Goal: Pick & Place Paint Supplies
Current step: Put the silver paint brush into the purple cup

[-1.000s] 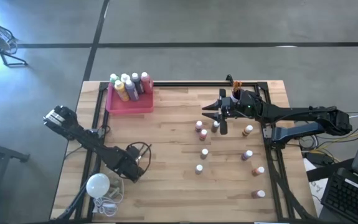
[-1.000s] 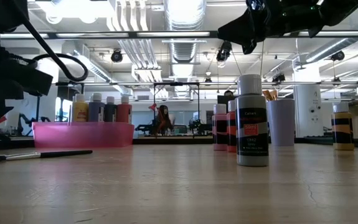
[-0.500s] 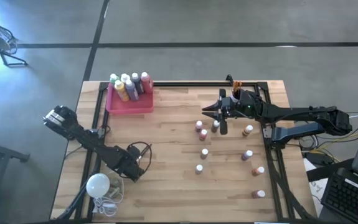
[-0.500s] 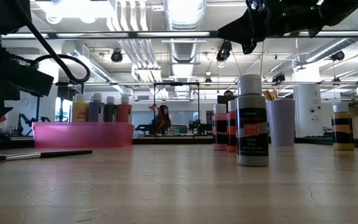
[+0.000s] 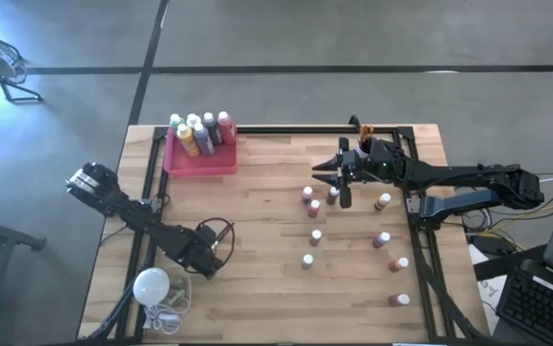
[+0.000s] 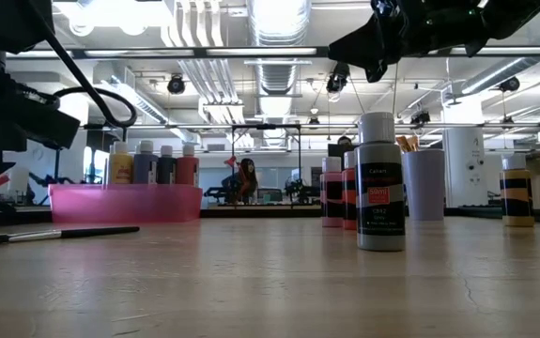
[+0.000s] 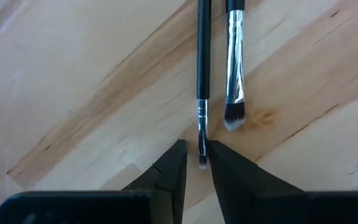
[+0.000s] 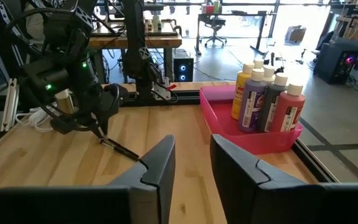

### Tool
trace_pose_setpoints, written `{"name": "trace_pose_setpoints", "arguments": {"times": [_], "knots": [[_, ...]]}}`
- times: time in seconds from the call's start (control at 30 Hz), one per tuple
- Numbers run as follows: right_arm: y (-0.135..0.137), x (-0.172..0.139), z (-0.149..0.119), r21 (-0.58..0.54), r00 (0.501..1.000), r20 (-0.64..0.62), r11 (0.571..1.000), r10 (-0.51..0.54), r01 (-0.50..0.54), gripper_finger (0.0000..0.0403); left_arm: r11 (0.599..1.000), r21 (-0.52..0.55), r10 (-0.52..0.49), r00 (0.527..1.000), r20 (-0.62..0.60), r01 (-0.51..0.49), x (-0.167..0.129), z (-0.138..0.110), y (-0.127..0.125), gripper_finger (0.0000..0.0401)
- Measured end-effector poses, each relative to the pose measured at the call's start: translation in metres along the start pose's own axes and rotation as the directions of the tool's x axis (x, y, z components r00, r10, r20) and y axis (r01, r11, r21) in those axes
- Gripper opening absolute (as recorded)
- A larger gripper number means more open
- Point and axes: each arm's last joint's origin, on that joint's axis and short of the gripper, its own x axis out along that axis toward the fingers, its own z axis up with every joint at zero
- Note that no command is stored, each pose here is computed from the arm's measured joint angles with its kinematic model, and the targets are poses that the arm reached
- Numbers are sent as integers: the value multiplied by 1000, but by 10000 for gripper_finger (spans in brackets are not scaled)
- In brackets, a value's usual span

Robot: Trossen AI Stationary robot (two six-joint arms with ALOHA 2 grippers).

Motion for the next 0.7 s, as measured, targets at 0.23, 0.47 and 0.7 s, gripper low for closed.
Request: {"name": "trace_pose_setpoints", "arguments": {"times": [0.23, 0.47, 0.7], "knots": [[0, 0, 0, 0, 1000, 0, 1000, 0, 0, 114, 999, 5, -47, 999, -7, 47, -9, 0, 2, 80], [0, 0, 0, 2, 1000, 0, 1000, 0, 0, 125, 999, 13, -51, 999, -6, 51, -10, -1, 2, 80], [0, 0, 0, 2, 1000, 0, 1000, 0, 0, 134, 998, 51, -49, 998, 36, 47, -10, 0, 2, 43]]}}
